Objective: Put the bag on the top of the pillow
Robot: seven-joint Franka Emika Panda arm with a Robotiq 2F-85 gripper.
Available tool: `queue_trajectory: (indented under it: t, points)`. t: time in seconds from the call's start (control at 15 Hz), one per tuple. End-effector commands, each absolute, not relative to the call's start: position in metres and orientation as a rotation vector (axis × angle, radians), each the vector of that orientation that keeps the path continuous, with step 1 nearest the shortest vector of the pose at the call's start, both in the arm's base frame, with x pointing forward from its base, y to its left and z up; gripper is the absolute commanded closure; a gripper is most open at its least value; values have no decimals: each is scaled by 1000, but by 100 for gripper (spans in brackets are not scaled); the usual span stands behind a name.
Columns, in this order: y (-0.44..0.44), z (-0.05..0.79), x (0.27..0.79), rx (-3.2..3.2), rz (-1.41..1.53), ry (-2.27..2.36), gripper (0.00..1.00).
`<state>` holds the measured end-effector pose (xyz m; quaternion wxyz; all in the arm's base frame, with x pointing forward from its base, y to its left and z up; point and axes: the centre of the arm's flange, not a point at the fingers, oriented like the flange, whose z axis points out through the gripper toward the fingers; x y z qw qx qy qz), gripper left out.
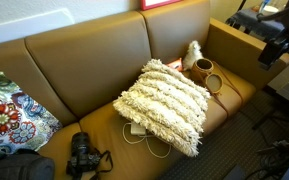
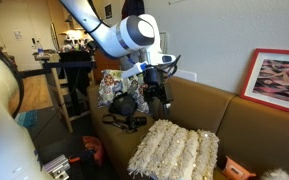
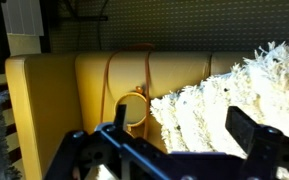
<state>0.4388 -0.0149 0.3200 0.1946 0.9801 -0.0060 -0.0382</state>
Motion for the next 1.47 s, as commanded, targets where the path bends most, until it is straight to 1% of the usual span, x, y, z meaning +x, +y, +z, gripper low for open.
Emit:
queue_trajectory:
  t: [0.0,0.4,0.8,0.93,1.0,1.27,1.33,1.4]
  points:
    - [-76,271,471,2750,-23,-149,0]
    - [-141,189,479,2743,75,-259,0]
    - [-139,109,454,2725,158,-261,0]
    - [-135,101,454,2734,207,-311,0]
    - [-133,105,461,2741,233,-338,0]
    - [-129,143,531,2739,272,-464,0]
    - [-125,129,497,2745,269,-439,0]
    - [-123,134,506,2745,287,-440,0]
